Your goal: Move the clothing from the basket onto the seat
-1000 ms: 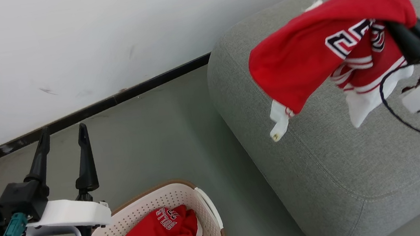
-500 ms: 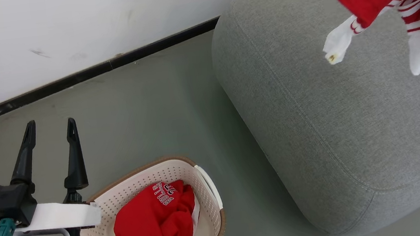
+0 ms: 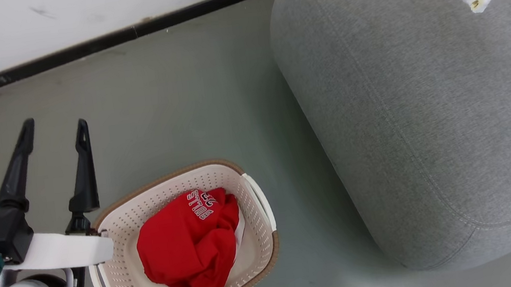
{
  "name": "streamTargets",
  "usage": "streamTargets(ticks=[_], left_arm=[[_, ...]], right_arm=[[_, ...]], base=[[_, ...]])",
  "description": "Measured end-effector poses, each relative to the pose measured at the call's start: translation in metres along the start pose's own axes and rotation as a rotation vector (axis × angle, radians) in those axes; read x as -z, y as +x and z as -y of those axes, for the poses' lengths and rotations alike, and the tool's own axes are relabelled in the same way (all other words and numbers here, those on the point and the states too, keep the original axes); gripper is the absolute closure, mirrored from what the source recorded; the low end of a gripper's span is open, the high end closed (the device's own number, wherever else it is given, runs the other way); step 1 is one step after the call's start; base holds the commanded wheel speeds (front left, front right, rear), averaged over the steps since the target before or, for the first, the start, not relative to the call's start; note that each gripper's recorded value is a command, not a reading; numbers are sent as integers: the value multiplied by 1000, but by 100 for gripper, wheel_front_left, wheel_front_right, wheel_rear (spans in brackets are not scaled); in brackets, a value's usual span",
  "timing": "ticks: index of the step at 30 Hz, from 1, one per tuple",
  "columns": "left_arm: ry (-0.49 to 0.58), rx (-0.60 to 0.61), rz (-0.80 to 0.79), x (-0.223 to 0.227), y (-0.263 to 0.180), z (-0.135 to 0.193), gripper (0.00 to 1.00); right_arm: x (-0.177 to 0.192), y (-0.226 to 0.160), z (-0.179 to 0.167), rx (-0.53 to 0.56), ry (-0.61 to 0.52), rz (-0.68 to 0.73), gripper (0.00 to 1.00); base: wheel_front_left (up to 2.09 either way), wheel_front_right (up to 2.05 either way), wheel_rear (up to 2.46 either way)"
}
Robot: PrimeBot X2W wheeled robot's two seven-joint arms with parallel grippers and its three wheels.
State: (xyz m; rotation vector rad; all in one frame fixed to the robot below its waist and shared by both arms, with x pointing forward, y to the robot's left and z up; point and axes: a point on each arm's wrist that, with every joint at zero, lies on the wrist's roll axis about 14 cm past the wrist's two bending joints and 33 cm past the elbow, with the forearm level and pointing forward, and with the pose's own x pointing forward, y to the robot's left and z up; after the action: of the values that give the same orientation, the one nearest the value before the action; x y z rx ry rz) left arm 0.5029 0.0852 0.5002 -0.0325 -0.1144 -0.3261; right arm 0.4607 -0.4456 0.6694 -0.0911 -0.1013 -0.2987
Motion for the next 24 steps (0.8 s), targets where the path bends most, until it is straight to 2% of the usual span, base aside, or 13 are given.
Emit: streamTargets(ticks=[10,24], left_arm=[[-3,7,-29,16,10,-5,0],[2,22,-76,42,21,-8,0]], right_arm=[[38,20,-2,20,-5,-61,100],[99,28,4,74,-8,-136,100]], base=[[0,0,0],[0,0,0]])
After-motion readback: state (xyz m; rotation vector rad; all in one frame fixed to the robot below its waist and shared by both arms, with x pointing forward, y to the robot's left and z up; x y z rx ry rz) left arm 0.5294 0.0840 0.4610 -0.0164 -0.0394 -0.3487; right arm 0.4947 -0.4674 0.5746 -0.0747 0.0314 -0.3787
